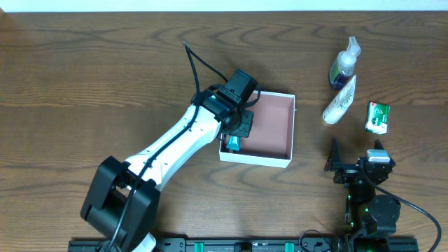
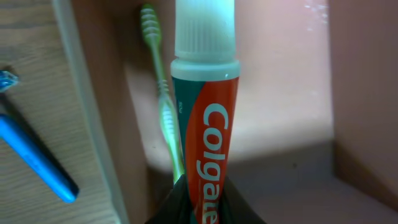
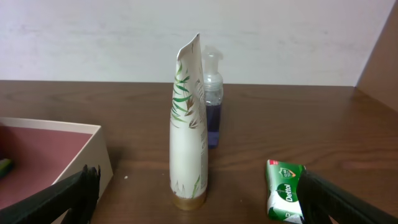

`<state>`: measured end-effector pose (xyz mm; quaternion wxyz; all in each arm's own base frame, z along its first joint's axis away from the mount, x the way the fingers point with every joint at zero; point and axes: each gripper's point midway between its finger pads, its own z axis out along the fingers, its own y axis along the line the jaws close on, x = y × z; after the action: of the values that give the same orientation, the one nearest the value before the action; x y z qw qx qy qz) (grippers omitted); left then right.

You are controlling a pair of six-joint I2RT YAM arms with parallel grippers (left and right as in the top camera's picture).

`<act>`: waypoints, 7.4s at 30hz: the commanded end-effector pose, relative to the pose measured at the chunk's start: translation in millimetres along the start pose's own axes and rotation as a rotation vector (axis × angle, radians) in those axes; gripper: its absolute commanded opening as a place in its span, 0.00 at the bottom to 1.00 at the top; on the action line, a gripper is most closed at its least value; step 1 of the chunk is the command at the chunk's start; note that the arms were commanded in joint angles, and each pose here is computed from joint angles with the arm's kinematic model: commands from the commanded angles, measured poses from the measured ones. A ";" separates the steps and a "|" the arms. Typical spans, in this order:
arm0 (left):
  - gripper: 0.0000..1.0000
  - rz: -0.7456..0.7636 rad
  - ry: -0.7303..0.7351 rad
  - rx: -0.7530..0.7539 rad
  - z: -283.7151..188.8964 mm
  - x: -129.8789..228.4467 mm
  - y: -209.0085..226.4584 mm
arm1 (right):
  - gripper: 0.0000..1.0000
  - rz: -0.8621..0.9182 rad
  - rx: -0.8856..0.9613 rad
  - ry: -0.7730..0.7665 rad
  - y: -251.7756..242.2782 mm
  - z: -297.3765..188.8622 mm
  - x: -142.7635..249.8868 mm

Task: Pack container
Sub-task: 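Lower the toothpaste beside the toothbrush and open the gripper, then move the left gripper over the blue razor, then lower the left gripper and close it on the razor handle, then lift the razor and carry it right into the box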

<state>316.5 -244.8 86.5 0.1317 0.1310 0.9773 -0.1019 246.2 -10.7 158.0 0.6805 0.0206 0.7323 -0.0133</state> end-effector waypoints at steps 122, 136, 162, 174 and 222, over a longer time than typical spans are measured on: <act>0.52 -0.448 0.238 -0.238 73.3 40.0 146.8 | 0.99 -0.016 -0.014 0.000 3.2 -0.1 1.2; 0.06 -0.447 0.233 -0.238 72.3 38.2 146.7 | 0.99 -0.016 -0.014 0.000 3.2 -0.1 1.2; 0.06 -0.153 -0.308 -0.003 -140.9 -49.9 41.8 | 0.99 -0.016 -0.014 0.000 3.2 -0.1 1.2; 0.06 -0.093 -0.118 -0.039 -58.9 -30.1 0.3 | 0.99 -0.016 -0.014 0.001 3.1 -0.1 1.3; 0.26 -0.077 0.115 -0.130 47.6 -1.8 15.8 | 0.99 -0.016 -0.014 0.000 3.2 -0.1 1.2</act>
<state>331.9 -244.4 43.0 0.0787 0.0879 0.9919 -0.0460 246.2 -10.7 158.0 0.6805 0.0206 0.7323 -0.0133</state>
